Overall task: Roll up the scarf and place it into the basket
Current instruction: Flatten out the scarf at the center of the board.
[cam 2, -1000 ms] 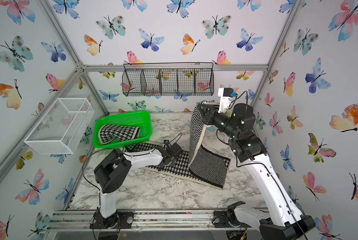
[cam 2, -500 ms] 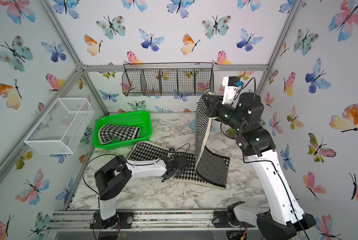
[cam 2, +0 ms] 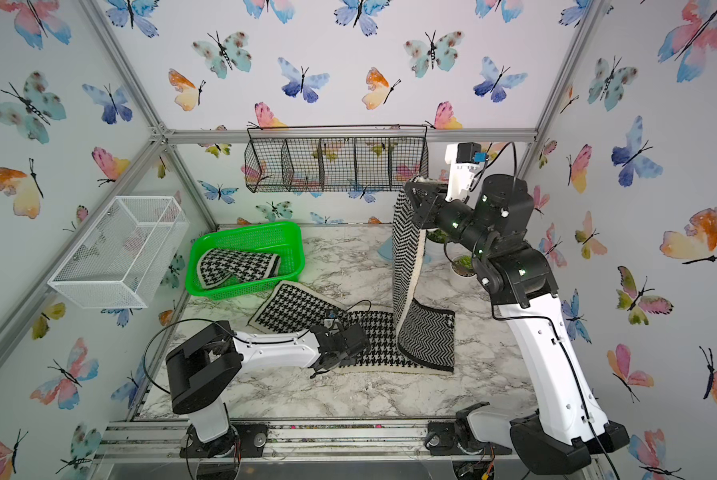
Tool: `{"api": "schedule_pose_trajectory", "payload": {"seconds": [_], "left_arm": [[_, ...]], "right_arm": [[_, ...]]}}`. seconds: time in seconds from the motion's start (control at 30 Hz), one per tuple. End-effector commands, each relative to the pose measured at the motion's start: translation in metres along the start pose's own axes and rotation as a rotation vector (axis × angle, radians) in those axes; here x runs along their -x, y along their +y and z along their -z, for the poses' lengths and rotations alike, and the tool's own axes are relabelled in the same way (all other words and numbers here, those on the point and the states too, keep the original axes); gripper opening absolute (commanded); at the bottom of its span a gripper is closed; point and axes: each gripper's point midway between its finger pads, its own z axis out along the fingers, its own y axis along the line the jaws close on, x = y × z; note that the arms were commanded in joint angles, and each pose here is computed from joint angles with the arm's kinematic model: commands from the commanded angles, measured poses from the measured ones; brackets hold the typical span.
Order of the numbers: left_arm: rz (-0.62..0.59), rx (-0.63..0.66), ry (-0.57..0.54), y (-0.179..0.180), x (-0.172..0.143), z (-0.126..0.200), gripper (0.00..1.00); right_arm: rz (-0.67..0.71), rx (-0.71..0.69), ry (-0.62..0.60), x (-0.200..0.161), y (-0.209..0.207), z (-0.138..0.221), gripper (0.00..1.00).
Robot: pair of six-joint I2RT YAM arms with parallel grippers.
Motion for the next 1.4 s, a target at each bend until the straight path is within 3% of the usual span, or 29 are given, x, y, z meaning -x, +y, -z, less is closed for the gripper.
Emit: {"api": "schedule_pose_trajectory", "payload": {"seconds": [0.0,0.3,0.53,0.8,1.0,1.37], "left_arm": [[0.035,0.039,0.004,0.012,0.017,-0.001,0.94],[0.076,0.089,0.000,0.033,0.063,-0.027,0.94],[0.156,0.179,0.018,0.098,0.089,-0.055,0.94],[0.269,0.189,0.067,0.155,0.065,-0.068,0.94],[0.354,0.090,0.117,0.154,0.040,-0.063,0.94],[0.498,-0.072,0.040,0.159,0.027,-0.007,0.93]], "right_arm": [[-0.046,0.079,-0.004,-0.007,0.011,0.000,0.02],[-0.089,0.131,0.032,-0.032,0.017,0.010,0.01],[-0.107,0.148,0.069,-0.057,0.020,0.001,0.02],[-0.102,0.129,0.065,-0.065,0.013,-0.003,0.02],[-0.104,0.118,0.074,-0.070,0.007,-0.009,0.03],[-0.065,0.083,0.111,-0.079,0.000,-0.013,0.03]]}}
